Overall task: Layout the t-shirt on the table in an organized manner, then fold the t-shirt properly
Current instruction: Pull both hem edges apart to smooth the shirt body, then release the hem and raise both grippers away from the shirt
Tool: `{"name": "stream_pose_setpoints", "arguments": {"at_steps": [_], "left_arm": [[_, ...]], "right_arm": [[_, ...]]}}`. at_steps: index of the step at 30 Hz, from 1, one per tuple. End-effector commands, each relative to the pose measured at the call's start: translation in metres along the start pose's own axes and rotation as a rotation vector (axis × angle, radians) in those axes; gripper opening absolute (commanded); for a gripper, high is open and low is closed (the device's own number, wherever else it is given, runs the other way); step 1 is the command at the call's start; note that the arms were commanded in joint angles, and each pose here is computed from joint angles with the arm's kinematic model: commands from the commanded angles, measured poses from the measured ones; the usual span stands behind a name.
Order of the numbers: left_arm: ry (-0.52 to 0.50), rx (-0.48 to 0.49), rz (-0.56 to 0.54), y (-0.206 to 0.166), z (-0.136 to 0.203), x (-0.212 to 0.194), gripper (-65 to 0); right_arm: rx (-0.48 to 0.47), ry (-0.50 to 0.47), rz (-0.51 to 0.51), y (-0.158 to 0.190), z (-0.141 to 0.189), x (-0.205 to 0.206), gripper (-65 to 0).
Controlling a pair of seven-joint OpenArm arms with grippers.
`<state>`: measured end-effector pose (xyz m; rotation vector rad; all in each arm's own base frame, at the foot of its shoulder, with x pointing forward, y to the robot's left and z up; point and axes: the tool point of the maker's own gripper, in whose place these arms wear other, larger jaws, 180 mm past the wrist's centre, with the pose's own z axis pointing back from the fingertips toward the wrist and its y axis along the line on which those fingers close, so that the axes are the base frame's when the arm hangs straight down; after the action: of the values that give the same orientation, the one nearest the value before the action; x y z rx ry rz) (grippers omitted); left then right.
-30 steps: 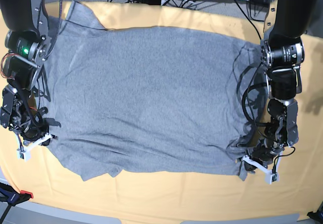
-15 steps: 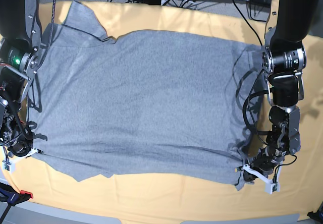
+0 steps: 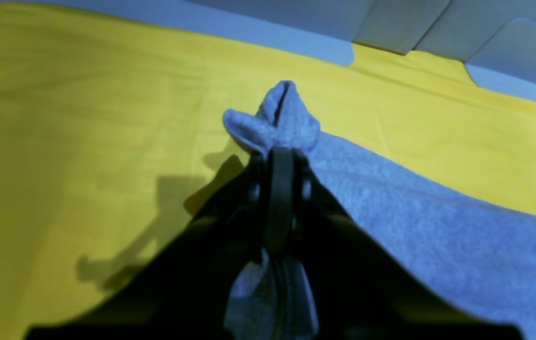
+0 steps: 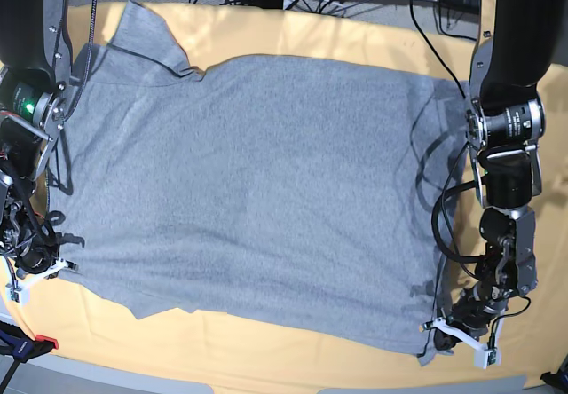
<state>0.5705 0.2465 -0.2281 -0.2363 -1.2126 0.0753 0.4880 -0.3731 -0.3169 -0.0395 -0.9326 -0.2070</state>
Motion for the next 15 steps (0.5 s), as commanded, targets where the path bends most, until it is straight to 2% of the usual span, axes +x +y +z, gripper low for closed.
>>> {"name": "stream_pose_setpoints", "arguments": {"at_steps": [1,2,5,6,7,8,11,12,13,14,15], "left_arm": [[-0.087,-0.017,-0.010,-0.004,0.003,0.038,-63.4],[-0.069,-0.038,-0.016,-0.007,0.003,0.033,-56.9],[-0.015,-0.104,-0.031,-0.018,0.004,0.020,-31.9],[-0.006,-0.108,-0.016,-0.019,0.004,0.018,-26.1],[-0.002,-0.108,-0.004,-0.018,0.004,0.018,-23.7],[0.001,-0.097,0.006,-0.014,0.005,0.018,-23.7],[0.026,-0.078,0.007,-0.005,0.009,0.020,-24.0],[0.041,-0.090,0.016,-0.004,0.011,0.021,-26.0],[0.045,-0.123,0.022,-0.007,0.015,0.024,-30.5],[0.049,-0.163,0.023,-0.011,0.018,0.026,-38.8],[0.054,-0.204,0.022,-0.016,0.022,0.027,-49.9]], "right_arm": [[-0.019,-0.094,-0.002,-0.010,0.009,0.039,-65.0],[-0.020,-0.095,-0.002,-0.010,0.009,0.039,-60.1],[-0.022,-0.096,-0.002,-0.012,0.010,0.039,-30.3],[-0.022,-0.095,-0.001,-0.012,0.010,0.039,-21.7],[-0.023,-0.095,-0.001,-0.013,0.010,0.040,-15.5],[-0.003,-0.104,-0.008,-0.012,0.011,0.042,-12.3],[0.096,-0.140,-0.017,-0.003,0.018,0.052,-12.5],[0.119,-0.147,-0.016,-0.002,0.022,0.057,-12.5],[0.132,-0.148,-0.019,-0.002,0.027,0.061,-13.1],[0.148,-0.149,-0.019,-0.002,0.032,0.066,-15.7],[0.168,-0.153,-0.014,0.000,0.037,0.072,-22.1]]}}
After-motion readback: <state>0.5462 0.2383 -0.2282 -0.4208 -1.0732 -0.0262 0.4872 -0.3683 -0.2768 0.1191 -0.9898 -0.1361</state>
